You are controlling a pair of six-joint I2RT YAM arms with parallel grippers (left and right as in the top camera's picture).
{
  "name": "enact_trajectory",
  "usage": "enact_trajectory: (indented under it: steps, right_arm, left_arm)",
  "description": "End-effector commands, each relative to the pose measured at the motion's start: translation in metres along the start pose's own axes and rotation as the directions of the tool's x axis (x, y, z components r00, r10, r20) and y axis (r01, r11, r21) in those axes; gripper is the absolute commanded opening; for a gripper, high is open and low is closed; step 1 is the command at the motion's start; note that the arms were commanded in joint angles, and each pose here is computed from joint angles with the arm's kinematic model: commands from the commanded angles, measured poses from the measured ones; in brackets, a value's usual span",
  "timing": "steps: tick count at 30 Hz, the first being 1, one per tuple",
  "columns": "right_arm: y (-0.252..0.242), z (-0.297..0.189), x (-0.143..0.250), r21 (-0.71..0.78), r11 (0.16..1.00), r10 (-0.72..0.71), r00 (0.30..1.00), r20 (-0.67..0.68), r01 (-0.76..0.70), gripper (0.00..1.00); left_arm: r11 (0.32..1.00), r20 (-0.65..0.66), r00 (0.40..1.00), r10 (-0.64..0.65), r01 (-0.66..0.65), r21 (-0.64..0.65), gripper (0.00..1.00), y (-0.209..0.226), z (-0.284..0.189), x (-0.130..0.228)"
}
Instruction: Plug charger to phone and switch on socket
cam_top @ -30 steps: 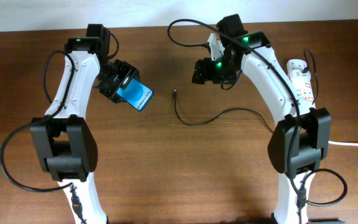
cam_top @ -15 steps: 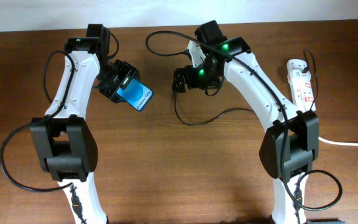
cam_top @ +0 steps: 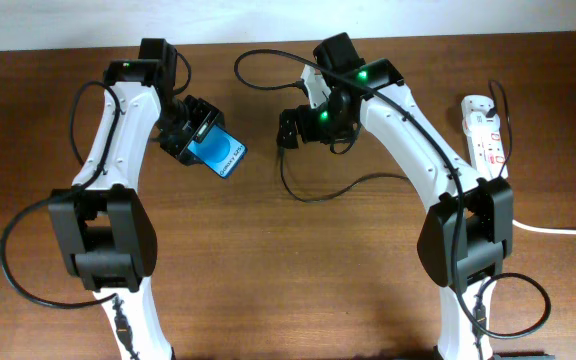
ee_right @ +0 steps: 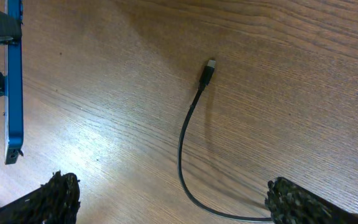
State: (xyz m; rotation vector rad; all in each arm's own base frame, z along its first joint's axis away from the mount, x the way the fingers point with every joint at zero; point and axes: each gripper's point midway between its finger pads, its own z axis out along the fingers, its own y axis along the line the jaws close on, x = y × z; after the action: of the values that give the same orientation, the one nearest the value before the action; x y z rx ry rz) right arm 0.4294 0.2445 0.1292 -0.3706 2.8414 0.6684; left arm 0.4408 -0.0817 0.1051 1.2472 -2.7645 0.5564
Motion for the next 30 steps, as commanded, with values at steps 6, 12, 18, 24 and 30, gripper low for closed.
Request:
enact_trajectory:
  steps: [6, 12, 18, 24, 30]
  right_arm:
    - [0.004, -0.006, -0.006, -0.009, 1.000, -0.005, 1.000, 0.023, 0.005, 0.99]
    - [0.004, -0.006, -0.006, -0.009, 1.000, -0.005, 1.000, 0.023, 0.005, 0.99]
    - [0.001, -0.007, -0.013, 0.013, 1.000, -0.015, 0.999, 0.052, 0.014, 0.99]
    - [-0.025, -0.027, -0.004, 0.021, 0.999, 0.045, 0.999, 0.011, -0.046, 0.77]
    - [-0.011, -0.116, -0.006, -0.111, 0.990, 0.104, 0.985, 0.137, -0.089, 0.63]
  left_arm:
    - [0.962, -0.256, 0.945, -0.204, 0.241, 0.124, 0.00, -0.031, -0.016, 0.037]
    - [0.940, -0.373, 0.899, -0.229, 0.304, 0.155, 0.00, -0.036, -0.028, 0.047]
    - [0.932, -0.376, 0.891, -0.255, 0.330, 0.148, 0.00, -0.029, -0.031, 0.040]
    - [0.924, -0.437, 0.867, -0.240, 0.341, 0.170, 0.00, -0.036, -0.037, 0.049]
    - [0.906, -0.497, 0.824, -0.271, 0.392, 0.157, 0.00, -0.040, -0.042, 0.057]
